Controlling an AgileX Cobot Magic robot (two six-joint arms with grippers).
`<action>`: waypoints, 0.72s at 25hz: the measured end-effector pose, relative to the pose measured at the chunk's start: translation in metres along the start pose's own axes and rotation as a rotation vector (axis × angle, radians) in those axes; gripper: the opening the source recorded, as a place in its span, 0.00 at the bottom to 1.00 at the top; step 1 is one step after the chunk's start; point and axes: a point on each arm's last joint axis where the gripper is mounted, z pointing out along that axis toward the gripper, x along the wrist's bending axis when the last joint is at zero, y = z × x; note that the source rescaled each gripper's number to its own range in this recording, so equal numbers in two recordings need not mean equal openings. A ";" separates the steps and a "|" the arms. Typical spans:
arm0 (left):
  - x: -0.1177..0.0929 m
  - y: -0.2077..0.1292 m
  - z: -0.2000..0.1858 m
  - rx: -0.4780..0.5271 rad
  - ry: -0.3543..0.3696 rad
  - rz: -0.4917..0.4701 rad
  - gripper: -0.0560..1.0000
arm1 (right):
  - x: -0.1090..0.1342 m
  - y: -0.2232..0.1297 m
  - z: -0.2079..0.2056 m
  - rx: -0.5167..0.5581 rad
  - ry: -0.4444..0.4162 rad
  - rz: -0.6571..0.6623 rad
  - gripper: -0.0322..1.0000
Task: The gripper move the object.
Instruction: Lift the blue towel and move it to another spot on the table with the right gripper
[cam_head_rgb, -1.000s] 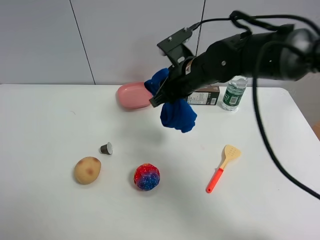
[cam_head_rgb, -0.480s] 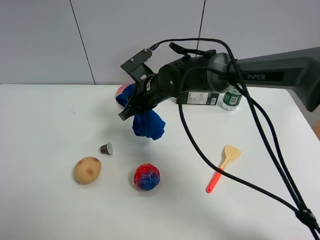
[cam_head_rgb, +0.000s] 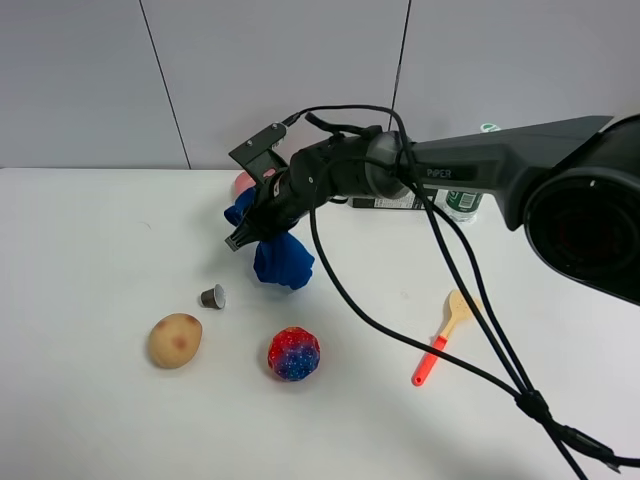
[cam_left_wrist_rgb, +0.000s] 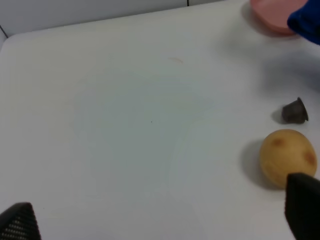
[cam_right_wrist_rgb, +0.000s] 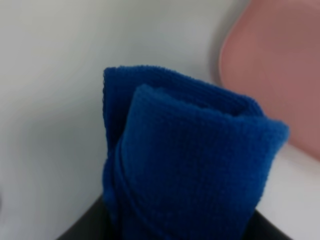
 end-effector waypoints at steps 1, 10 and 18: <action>0.000 0.000 0.000 0.000 0.000 0.000 1.00 | 0.000 -0.002 0.003 0.009 0.002 -0.001 0.03; 0.000 0.000 0.000 0.000 0.001 0.000 1.00 | 0.001 -0.010 0.014 0.029 0.005 0.002 0.04; 0.000 0.000 0.000 0.000 0.001 0.000 1.00 | 0.000 -0.003 0.014 -0.043 -0.011 0.026 0.71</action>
